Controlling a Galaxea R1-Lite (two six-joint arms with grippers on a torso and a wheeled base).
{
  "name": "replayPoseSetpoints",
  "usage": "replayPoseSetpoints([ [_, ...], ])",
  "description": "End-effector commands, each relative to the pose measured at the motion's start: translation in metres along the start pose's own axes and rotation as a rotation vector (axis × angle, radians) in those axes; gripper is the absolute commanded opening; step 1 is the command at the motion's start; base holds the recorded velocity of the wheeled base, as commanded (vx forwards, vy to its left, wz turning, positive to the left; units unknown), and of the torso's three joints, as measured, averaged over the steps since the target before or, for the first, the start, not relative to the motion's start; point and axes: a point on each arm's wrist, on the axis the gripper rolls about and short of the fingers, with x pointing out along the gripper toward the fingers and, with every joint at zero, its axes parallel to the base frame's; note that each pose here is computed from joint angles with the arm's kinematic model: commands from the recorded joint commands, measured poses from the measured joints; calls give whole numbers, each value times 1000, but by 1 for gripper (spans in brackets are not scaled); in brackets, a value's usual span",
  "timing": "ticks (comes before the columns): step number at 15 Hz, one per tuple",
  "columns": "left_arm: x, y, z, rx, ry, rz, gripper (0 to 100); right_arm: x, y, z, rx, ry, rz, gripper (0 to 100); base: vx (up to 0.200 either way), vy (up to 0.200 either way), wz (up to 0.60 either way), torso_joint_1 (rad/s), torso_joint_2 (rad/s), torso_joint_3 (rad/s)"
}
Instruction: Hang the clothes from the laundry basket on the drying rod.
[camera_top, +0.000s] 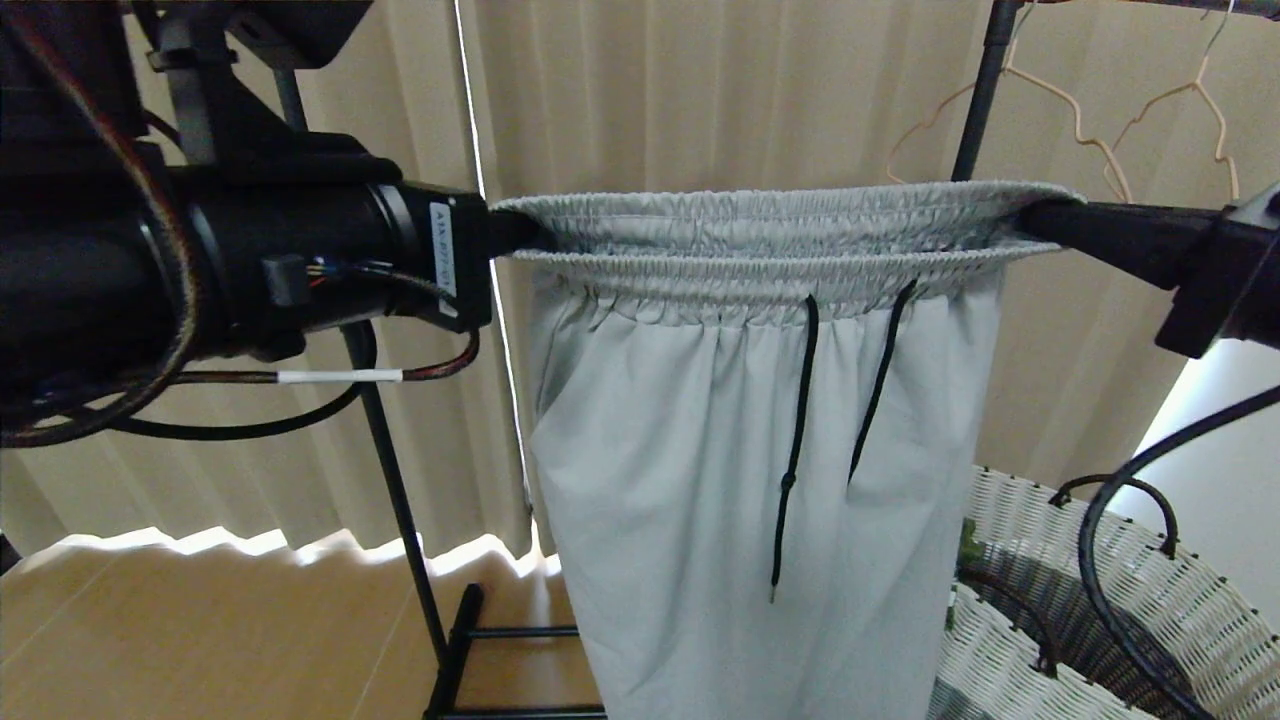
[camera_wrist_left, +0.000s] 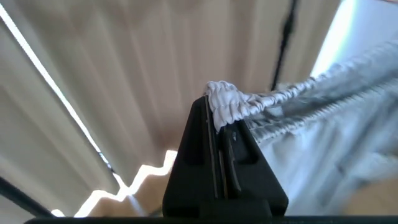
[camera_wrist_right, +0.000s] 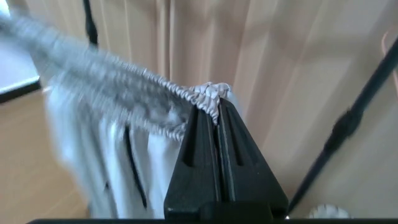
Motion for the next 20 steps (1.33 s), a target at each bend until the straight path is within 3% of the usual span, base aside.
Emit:
replayPoseSetpoints([
  [1, -36, 2, 4, 0, -19, -70, 0, 28, -3, -7, 3, 16, 1, 0, 0, 0, 0, 0, 0, 0],
  [6, -73, 2, -7, 88, -35, -213, 0, 50, -5, -6, 8, -5, 4, 0, 0, 0, 0, 0, 0, 0],
  [10, -89, 1, -12, 84, -54, -311, 0, 55, -4, -4, 17, -11, 13, 0, 0, 0, 0, 0, 0, 0],
  [12, -95, -7, -17, 90, -56, -379, 0, 65, -5, -3, 12, -54, 18, 0, 0, 0, 0, 0, 0, 0],
  [20, -99, -13, -20, 95, -69, -419, 0, 67, 2, 1, 12, -101, 38, 0, 0, 0, 0, 0, 0, 0],
])
